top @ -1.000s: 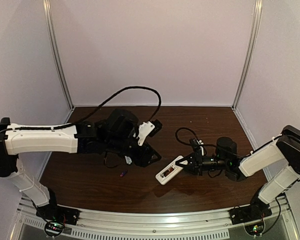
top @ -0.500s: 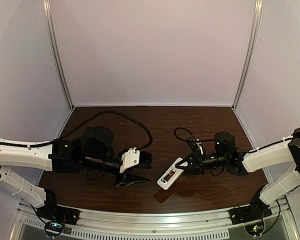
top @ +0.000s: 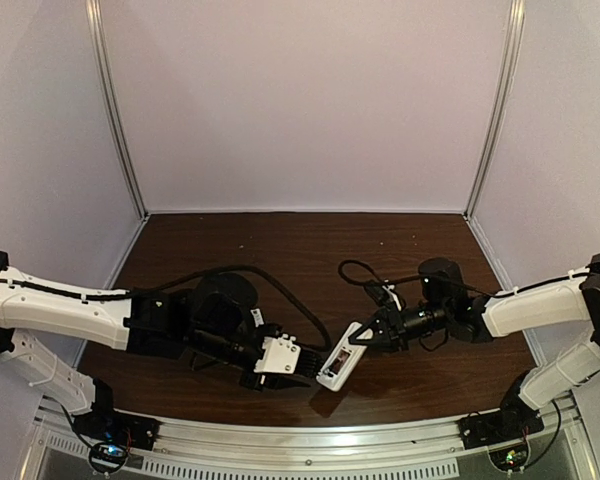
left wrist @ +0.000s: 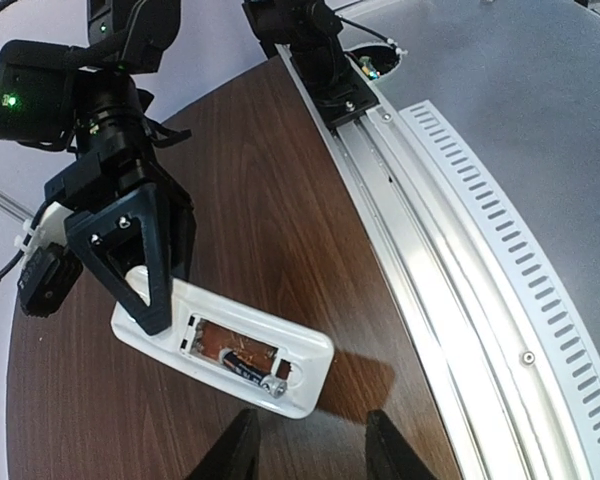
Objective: Load the batteries into the remote control
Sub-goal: Load the battery into the battery compartment, then press the battery in the battery compartment, then pick up the battery from the center of the board.
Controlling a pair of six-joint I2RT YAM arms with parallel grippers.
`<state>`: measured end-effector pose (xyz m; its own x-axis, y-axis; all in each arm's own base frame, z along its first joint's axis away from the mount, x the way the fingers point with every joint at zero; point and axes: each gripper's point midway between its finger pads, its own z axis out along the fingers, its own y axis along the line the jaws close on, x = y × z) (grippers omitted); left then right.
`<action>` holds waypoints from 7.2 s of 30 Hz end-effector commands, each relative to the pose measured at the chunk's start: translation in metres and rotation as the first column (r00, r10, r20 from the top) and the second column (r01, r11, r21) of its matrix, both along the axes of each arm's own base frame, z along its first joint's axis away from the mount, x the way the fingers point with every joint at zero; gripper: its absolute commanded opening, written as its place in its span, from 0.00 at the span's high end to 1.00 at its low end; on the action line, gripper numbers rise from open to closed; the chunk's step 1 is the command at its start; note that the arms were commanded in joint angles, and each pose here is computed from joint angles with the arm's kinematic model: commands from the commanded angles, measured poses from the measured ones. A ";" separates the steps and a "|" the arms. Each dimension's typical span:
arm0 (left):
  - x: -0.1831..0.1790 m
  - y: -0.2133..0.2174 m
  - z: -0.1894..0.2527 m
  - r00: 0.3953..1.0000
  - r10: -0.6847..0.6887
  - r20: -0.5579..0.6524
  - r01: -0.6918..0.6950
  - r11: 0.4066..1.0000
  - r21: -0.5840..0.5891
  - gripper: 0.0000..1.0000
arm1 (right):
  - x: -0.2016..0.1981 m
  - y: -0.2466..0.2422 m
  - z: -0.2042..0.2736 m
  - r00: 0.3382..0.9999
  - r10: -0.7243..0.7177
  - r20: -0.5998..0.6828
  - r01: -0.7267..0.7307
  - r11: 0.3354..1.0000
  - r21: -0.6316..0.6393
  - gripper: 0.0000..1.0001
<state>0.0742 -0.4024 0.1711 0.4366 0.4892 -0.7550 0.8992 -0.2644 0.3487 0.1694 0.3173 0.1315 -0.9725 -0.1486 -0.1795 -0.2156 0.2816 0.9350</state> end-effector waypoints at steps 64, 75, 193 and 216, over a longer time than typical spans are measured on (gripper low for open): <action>0.003 -0.041 -0.054 0.995 -0.091 0.032 0.081 0.968 0.237 0.79 | -0.043 0.030 0.016 0.968 0.246 0.043 -0.248 0.966 0.067 1.00; 0.015 -0.041 -0.054 1.000 -0.013 -0.009 0.015 0.971 0.240 0.81 | -0.044 0.031 0.022 0.968 0.245 0.058 -0.250 0.965 0.079 1.00; 0.140 0.090 -0.009 0.358 0.815 -0.456 -0.830 0.501 0.244 0.26 | 0.009 -0.011 0.076 0.807 -0.026 0.590 -0.065 0.989 0.133 1.00; 0.152 0.130 -0.128 0.189 0.975 -0.115 -0.663 0.213 0.718 0.66 | 0.015 -0.019 0.058 0.814 -0.008 0.581 -0.008 1.000 0.026 1.00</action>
<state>0.2214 -0.2657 0.0436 -0.7997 0.5543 -0.2307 0.5776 0.8151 -0.0439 0.1781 0.2972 0.1790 -0.7097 -0.1519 -0.6879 -0.7006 0.2546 0.6666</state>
